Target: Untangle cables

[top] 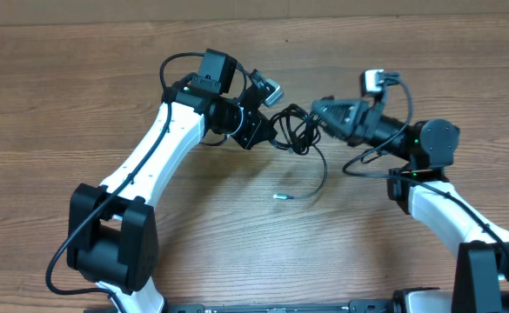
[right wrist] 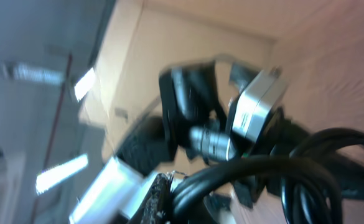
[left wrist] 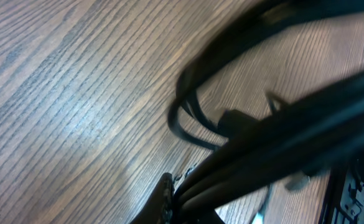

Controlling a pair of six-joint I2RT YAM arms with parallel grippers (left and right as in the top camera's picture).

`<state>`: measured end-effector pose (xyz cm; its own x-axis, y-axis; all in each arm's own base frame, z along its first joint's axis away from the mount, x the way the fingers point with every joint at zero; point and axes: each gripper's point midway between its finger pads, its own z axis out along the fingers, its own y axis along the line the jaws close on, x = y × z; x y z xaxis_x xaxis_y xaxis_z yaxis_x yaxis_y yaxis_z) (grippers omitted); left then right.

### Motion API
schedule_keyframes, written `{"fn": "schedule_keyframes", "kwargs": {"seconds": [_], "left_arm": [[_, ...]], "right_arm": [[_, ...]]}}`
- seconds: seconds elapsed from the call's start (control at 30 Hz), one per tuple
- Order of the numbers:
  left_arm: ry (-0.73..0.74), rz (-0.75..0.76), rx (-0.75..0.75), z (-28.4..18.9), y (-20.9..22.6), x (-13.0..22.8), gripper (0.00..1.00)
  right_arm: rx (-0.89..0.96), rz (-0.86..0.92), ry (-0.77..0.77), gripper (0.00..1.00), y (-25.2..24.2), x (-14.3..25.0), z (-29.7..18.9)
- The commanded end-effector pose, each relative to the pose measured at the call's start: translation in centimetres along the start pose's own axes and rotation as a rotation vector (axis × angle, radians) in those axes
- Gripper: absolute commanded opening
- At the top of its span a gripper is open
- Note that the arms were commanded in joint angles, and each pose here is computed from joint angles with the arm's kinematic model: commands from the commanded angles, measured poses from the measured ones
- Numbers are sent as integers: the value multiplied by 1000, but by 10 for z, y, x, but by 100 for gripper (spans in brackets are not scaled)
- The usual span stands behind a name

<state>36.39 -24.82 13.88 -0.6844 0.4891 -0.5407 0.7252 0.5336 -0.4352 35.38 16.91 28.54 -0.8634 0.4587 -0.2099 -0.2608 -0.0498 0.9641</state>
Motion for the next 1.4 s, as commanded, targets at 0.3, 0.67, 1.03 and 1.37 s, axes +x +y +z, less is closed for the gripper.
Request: {"fn": "schedule_keyframes", "kwargs": {"seconds": [0.3,0.67,1.03,1.37], "left_arm": [[102,-50,-48,10,16,26,4],[115,-33,-25,2,19,34,4],[67,-5,-1,4,17,23,4],[27,7,92,3,1,15,4]], "right_arm": [[332,98,-674,4,-78,-123,-94],[661,95,-562,15,-148,-92,-127],[480,70,-64,41,-129,-2,-48],[697,49,-54,63,-177,43,-11]]}}
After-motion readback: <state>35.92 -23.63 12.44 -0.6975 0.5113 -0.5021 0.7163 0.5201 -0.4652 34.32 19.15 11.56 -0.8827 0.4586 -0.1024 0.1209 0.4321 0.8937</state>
